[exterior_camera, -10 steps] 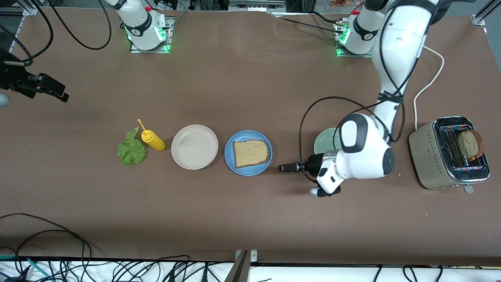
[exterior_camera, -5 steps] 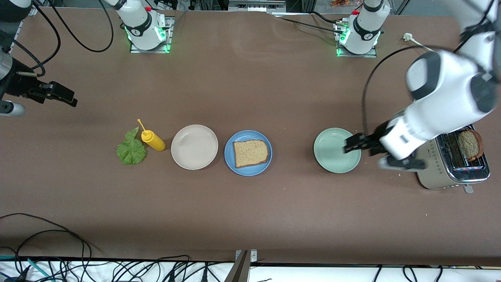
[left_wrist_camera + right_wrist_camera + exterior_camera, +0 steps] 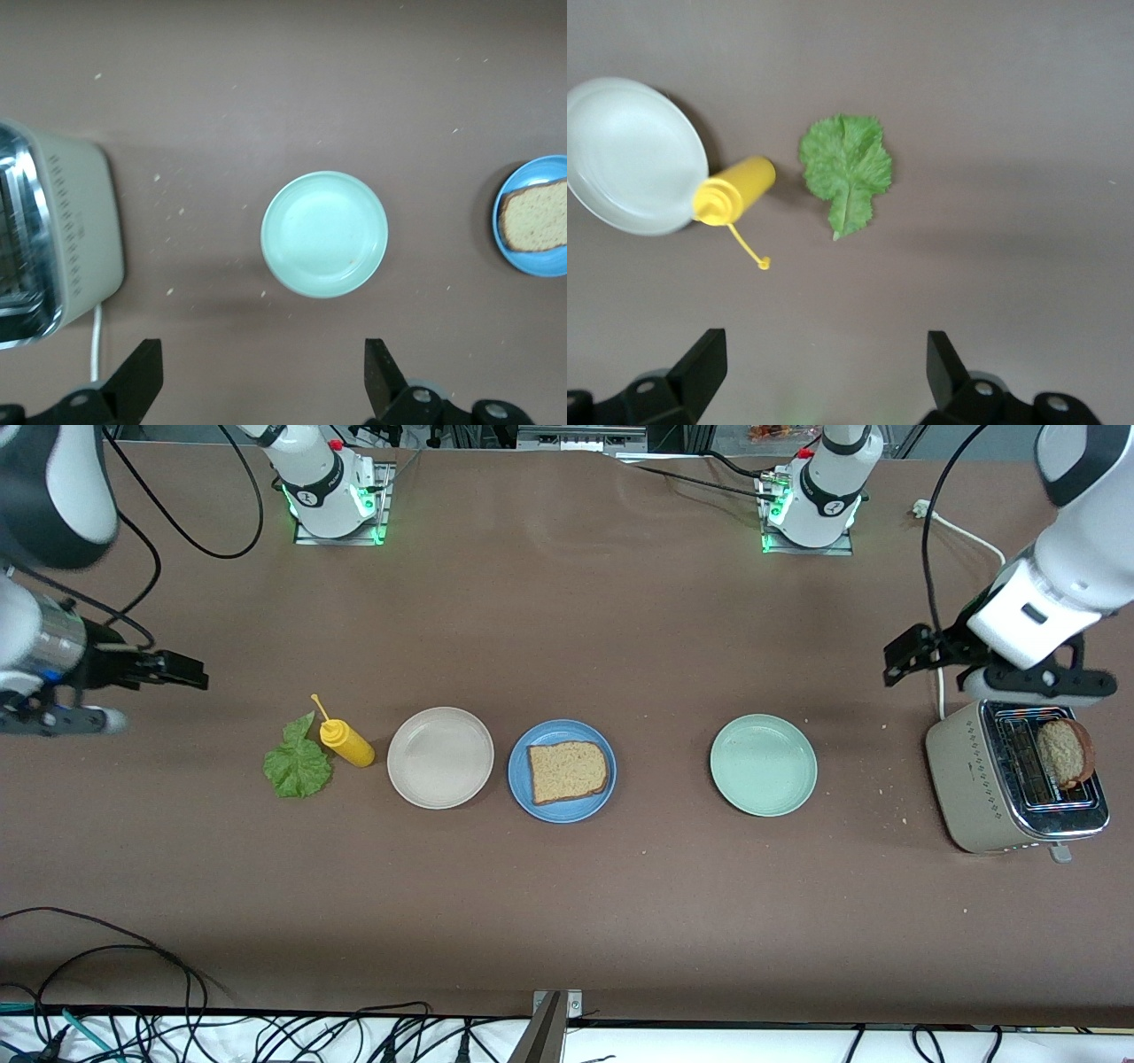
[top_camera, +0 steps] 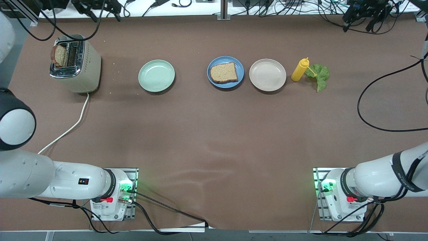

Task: Make sandwich in blue plate with both arms
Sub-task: 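Reach the right gripper down and grasp the green lettuce leaf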

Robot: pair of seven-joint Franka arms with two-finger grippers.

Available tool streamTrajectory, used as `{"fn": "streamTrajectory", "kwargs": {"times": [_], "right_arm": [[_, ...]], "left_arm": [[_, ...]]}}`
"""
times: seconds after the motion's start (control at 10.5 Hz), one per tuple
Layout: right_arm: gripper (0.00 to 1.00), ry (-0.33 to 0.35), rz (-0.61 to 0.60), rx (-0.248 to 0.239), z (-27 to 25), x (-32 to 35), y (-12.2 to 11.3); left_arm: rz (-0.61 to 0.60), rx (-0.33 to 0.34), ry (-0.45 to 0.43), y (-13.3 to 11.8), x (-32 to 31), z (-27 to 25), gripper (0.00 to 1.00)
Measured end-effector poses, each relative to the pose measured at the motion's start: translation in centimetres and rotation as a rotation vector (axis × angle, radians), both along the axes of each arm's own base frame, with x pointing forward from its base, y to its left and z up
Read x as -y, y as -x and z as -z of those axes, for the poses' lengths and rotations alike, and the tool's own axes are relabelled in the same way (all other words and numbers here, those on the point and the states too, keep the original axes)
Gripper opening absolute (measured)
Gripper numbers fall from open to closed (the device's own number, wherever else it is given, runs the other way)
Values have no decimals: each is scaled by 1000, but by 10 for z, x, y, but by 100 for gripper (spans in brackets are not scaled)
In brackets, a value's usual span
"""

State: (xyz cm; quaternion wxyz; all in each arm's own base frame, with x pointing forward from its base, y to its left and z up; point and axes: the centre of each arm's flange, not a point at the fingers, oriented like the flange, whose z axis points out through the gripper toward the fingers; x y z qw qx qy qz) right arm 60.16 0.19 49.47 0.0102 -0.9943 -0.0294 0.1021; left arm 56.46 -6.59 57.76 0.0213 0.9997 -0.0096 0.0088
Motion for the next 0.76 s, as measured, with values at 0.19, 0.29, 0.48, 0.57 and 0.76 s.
{"fn": "streamTrajectory", "kwargs": {"times": [0.19, 0.29, 0.48, 0.57, 0.76], "right_arm": [[100, -43, -129, -115, 92, 7, -21], [100, -66, -135, -140, 134, 12, -30], [100, -85, -141, -169, 200, 15, -40], [100, -88, -151, -165, 223, 9, -44], [100, -88, -178, -170, 261, -10, -46]], "left_arm": [[-34, -20, -55, 16, -29, -20, 100], [-48, -31, -75, 22, -39, -27, 100], [-74, -40, -84, 31, -54, -39, 100], [-83, -40, -83, 33, -59, -41, 100], [-93, -41, -83, 33, -63, -41, 100]]}}
